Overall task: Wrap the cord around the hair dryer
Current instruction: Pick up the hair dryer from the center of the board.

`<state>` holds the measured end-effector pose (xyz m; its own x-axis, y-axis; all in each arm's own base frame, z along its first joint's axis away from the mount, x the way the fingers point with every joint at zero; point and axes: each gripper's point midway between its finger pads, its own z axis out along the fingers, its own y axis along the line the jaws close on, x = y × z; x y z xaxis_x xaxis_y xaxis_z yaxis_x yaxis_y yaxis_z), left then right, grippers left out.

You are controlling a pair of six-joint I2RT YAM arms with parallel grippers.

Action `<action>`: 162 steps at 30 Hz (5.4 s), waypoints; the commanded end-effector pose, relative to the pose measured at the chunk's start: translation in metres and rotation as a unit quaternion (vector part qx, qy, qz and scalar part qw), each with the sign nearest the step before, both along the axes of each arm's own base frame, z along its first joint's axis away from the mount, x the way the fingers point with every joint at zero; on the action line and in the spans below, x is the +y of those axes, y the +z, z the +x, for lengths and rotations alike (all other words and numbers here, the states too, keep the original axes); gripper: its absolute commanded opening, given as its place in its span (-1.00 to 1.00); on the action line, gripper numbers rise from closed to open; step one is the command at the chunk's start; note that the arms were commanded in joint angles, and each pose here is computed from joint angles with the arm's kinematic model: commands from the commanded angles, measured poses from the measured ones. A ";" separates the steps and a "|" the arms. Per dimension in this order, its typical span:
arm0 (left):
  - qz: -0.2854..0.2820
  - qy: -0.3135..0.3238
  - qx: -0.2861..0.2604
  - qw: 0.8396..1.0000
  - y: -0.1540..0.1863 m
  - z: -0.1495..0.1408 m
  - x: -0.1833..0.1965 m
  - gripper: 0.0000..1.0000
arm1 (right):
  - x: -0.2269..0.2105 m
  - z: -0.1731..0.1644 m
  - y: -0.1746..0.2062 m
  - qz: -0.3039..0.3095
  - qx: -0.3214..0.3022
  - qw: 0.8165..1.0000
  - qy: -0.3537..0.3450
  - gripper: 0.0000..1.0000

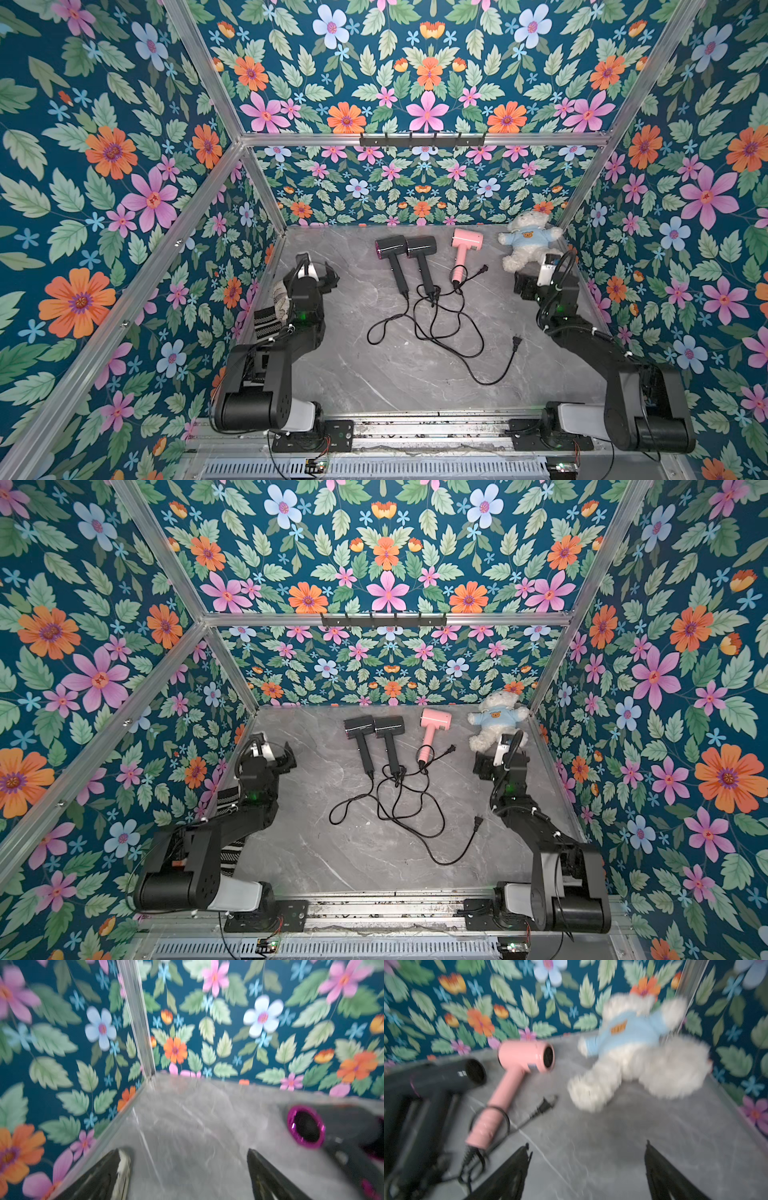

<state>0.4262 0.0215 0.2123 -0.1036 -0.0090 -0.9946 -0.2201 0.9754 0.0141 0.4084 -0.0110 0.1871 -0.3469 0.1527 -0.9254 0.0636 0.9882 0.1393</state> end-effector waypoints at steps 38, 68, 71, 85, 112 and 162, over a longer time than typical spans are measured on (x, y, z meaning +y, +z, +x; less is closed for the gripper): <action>-0.036 -0.055 0.213 0.975 -0.010 -0.054 -0.084 0.93 | 0.382 0.030 -0.141 -0.065 0.383 0.884 0.261 0.39; 0.009 -0.175 0.291 0.941 -0.028 -0.057 -0.124 0.99 | 0.347 -0.041 -0.126 -0.206 0.311 0.803 0.465 -0.57; -0.010 -0.197 0.301 0.933 -0.039 -0.057 -0.135 0.99 | 0.349 -0.054 -0.130 -0.202 0.285 0.793 0.499 -0.57; -0.045 -0.279 0.403 0.871 -0.073 -0.023 -0.177 0.99 | 0.349 -0.058 -0.132 -0.240 0.196 0.795 0.521 -0.56; -0.029 -0.326 0.478 0.815 -0.143 0.017 -0.178 0.99 | 0.359 -0.068 -0.134 -0.283 0.138 0.797 0.515 -0.57; -0.023 -0.155 0.459 0.875 0.003 0.000 -0.069 -1.00 | 0.263 -0.111 0.014 -0.017 0.222 0.862 0.456 0.77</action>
